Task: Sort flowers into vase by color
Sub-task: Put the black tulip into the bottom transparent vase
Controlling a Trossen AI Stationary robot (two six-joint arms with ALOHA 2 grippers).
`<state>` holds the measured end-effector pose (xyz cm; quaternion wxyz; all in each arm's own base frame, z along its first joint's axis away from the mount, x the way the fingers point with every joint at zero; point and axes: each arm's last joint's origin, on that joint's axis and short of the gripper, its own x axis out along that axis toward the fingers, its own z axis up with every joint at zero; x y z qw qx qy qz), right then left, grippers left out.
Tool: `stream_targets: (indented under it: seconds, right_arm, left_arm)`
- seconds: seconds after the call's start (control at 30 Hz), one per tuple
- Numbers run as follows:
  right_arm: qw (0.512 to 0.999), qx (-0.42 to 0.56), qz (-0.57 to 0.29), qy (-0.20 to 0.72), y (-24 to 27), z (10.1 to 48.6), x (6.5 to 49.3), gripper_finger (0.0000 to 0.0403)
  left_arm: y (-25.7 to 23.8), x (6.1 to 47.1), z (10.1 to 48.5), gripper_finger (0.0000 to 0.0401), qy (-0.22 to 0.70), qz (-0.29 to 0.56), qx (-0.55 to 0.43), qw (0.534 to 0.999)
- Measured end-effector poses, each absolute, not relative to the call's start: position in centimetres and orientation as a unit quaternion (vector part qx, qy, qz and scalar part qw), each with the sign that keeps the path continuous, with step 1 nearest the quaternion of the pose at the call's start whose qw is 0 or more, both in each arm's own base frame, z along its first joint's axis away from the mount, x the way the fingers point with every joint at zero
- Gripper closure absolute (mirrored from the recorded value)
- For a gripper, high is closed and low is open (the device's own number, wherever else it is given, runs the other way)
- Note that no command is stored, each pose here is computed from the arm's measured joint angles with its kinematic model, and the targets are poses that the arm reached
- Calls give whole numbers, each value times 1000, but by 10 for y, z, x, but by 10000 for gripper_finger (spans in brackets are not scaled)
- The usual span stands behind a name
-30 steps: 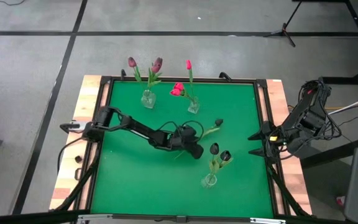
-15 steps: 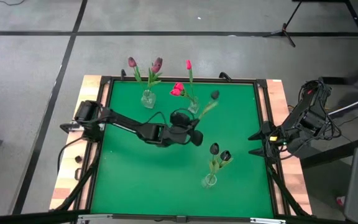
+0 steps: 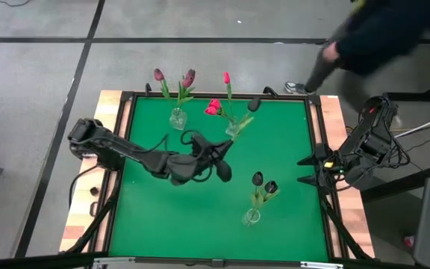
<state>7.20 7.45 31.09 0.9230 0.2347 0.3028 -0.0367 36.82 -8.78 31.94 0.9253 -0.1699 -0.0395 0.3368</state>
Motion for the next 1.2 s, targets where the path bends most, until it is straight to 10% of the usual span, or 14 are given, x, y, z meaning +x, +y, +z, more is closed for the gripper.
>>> stream_targets:
  seconds: [0.47, 1.2]
  right_arm:
    - [928, 257, -28, 267, 79, 317, 76, 63]
    - [970, 239, 34, 19, 102, 372, 126, 63]
  left_arm:
    - [-142, 343, 365, 401, -203, 244, -155, 935]
    - [-149, 370, 327, 401, -356, 82, -172, 915]
